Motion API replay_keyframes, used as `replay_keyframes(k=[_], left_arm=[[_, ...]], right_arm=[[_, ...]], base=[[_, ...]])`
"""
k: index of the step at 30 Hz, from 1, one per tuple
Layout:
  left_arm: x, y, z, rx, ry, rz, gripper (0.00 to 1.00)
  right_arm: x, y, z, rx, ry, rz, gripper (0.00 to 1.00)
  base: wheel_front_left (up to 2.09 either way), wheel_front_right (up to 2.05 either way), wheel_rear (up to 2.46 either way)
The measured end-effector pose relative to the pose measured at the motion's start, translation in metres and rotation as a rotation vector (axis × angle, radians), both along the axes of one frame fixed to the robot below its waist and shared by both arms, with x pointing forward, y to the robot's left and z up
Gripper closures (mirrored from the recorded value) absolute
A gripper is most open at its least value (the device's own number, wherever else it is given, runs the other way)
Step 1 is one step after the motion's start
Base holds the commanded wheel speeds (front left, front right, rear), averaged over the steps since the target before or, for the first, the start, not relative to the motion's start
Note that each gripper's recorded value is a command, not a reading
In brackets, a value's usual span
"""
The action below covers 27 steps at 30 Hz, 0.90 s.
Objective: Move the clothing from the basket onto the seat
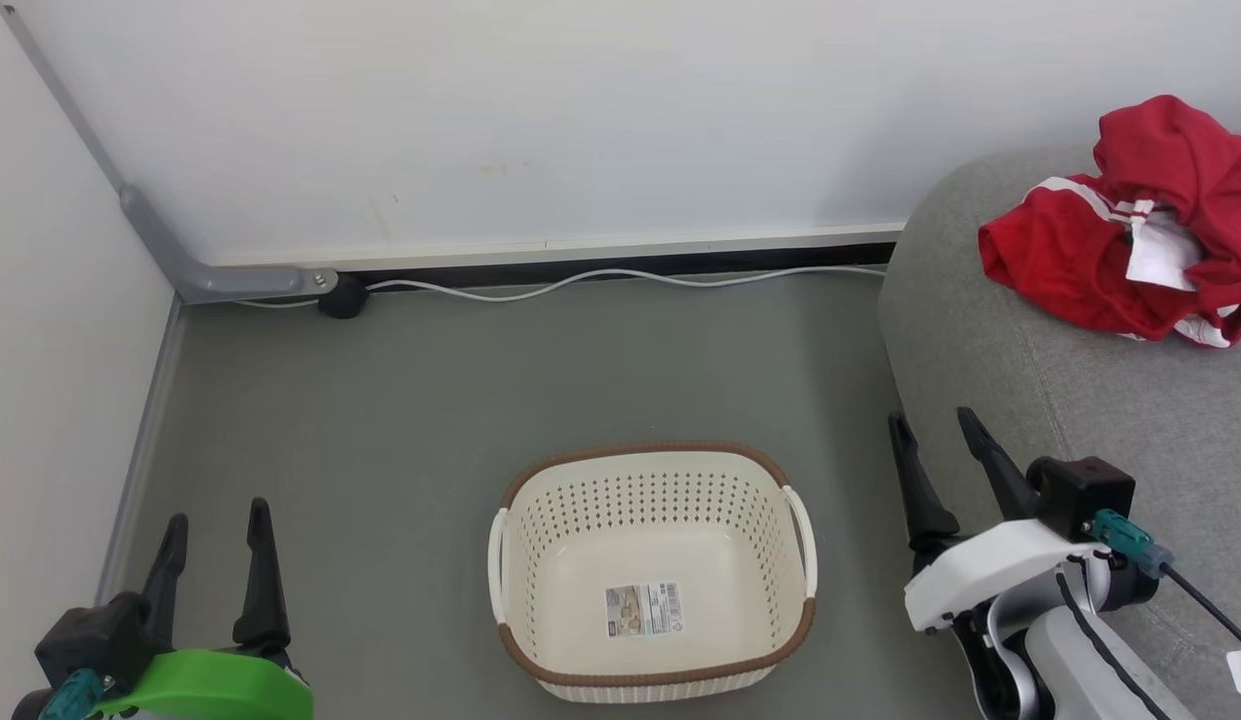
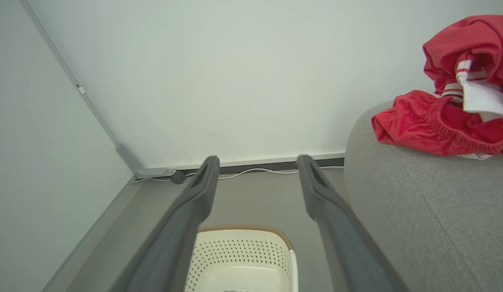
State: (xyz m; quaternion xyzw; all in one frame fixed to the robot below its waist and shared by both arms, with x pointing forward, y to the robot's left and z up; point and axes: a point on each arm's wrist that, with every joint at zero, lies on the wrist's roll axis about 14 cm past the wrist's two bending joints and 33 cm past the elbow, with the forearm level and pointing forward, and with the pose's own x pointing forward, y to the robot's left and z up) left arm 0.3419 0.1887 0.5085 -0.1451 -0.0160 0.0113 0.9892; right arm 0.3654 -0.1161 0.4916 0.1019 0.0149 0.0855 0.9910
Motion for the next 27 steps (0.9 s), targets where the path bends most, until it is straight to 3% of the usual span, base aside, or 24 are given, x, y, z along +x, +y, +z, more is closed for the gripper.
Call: replay_keyframes(k=[27], left_arm=[[-0.0100,-0.0009,-0.0053,0.025,0.013,0.001,0.00]], right_arm=[[-0.0038,0.0008,0.0039,-0.003,-0.014,0.005,0.00]], base=[[0.00,0.00,0.00]])
